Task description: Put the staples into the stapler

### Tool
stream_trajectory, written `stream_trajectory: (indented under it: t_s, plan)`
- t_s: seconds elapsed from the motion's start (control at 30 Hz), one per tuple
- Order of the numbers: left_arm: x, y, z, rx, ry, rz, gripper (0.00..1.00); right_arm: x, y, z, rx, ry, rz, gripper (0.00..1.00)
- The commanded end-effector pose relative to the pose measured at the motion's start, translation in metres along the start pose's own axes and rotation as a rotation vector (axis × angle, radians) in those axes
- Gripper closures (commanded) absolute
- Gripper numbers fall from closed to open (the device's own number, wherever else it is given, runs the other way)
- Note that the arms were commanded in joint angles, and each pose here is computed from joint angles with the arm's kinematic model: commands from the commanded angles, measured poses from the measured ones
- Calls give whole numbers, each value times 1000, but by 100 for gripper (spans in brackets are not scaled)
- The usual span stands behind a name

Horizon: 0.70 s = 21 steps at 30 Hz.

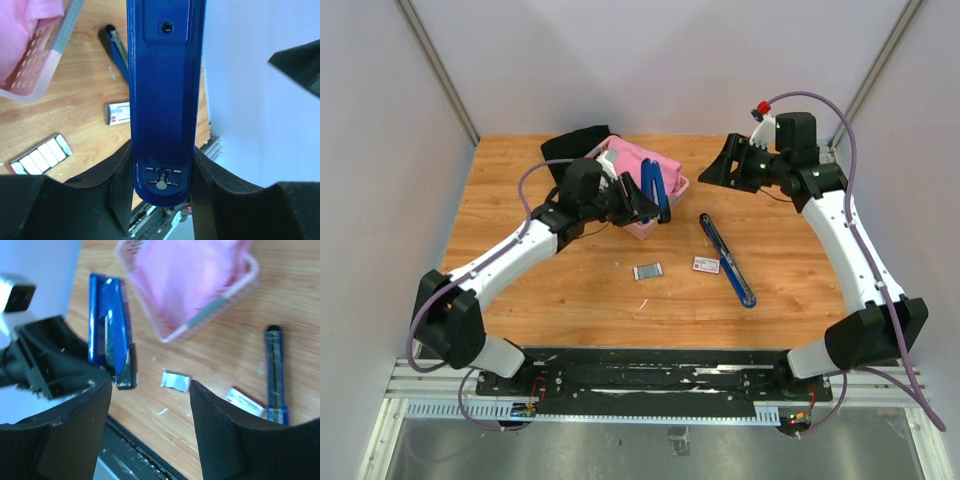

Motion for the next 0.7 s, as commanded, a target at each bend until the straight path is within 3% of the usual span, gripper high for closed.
stream_trajectory:
  t_s: [0.0, 0.17, 0.67]
  plan:
    - [-52, 40, 42, -174, -27, -228, 100, 46, 16, -13, 95, 53, 380, 33]
    - [-80, 64, 54, -218, -62, -390, 100, 77, 29, -23, 164, 21, 621, 30]
    - [-99, 87, 64, -302, -62, -474, 100, 84, 15, -51, 327, 24, 721, 29]
Point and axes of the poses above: each gripper's point midway between its finger pads, its own y axis back along the fingers, its own x axis along the line the jaws close on, z = x × y, the point moved 5 cm from there along y, back along the fingers, and after that the axes turned 14 degrees about -y, right-handed, at the moved point
